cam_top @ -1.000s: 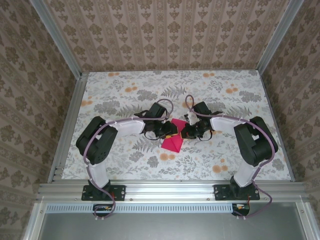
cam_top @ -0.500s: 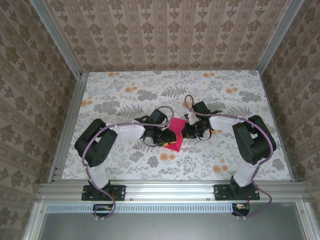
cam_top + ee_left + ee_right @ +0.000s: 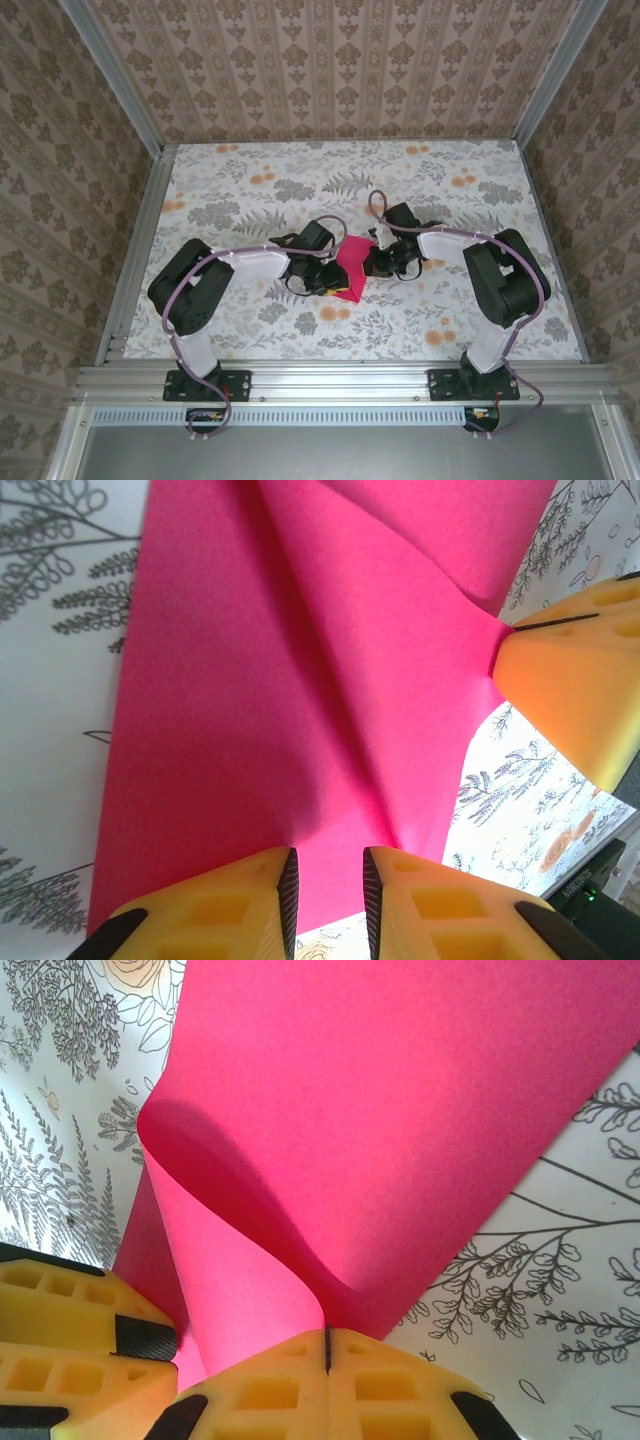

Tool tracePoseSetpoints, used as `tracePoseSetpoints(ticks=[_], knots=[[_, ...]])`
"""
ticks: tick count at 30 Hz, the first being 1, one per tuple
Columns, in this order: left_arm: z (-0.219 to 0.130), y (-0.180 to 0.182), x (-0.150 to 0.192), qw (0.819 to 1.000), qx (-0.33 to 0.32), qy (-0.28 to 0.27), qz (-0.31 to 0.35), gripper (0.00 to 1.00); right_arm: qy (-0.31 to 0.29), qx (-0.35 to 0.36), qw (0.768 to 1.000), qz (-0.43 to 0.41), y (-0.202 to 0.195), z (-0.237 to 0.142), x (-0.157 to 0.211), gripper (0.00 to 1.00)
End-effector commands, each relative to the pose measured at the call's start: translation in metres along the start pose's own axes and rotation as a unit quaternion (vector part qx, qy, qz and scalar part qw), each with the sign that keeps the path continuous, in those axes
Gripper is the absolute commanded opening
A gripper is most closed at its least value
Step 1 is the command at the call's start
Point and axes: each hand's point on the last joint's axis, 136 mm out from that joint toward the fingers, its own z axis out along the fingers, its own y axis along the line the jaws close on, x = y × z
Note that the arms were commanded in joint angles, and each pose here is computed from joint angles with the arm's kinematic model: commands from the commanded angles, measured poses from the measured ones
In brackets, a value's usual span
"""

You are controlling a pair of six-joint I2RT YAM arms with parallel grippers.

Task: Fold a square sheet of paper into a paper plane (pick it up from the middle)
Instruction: Fold the triangle a second time at the center of the table.

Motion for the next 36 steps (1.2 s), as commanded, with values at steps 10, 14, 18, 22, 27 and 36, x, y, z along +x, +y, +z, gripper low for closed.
tracePoseSetpoints(ticks=[10, 14, 18, 22, 27, 36], knots=[[0.0, 0.007, 0.006, 1.0, -0.021, 0.01, 0.013, 0.23, 0.011, 0.01, 1.0, -0.009, 0.001, 0.006, -0.005, 0.06], [0.0, 0.008, 0.007, 1.0, -0.024, 0.01, 0.012, 0.23, 0.01, 0.016, 1.0, -0.008, -0.002, 0.007, -0.005, 0.06], [0.0, 0.009, 0.007, 1.0, -0.026, 0.01, 0.011, 0.22, 0.008, 0.026, 1.0, -0.007, -0.005, 0.006, -0.006, 0.06], [0.0, 0.008, 0.007, 1.0, -0.026, 0.01, 0.012, 0.22, 0.008, 0.035, 0.999, -0.006, -0.008, 0.007, -0.007, 0.06], [-0.001, 0.007, 0.007, 1.0, -0.024, 0.01, 0.015, 0.22, 0.01, 0.033, 0.999, -0.007, -0.008, 0.01, -0.007, 0.06], [0.0, 0.007, 0.007, 0.999, -0.025, 0.012, 0.017, 0.22, 0.01, 0.008, 1.0, -0.014, 0.001, 0.01, -0.009, 0.06]])
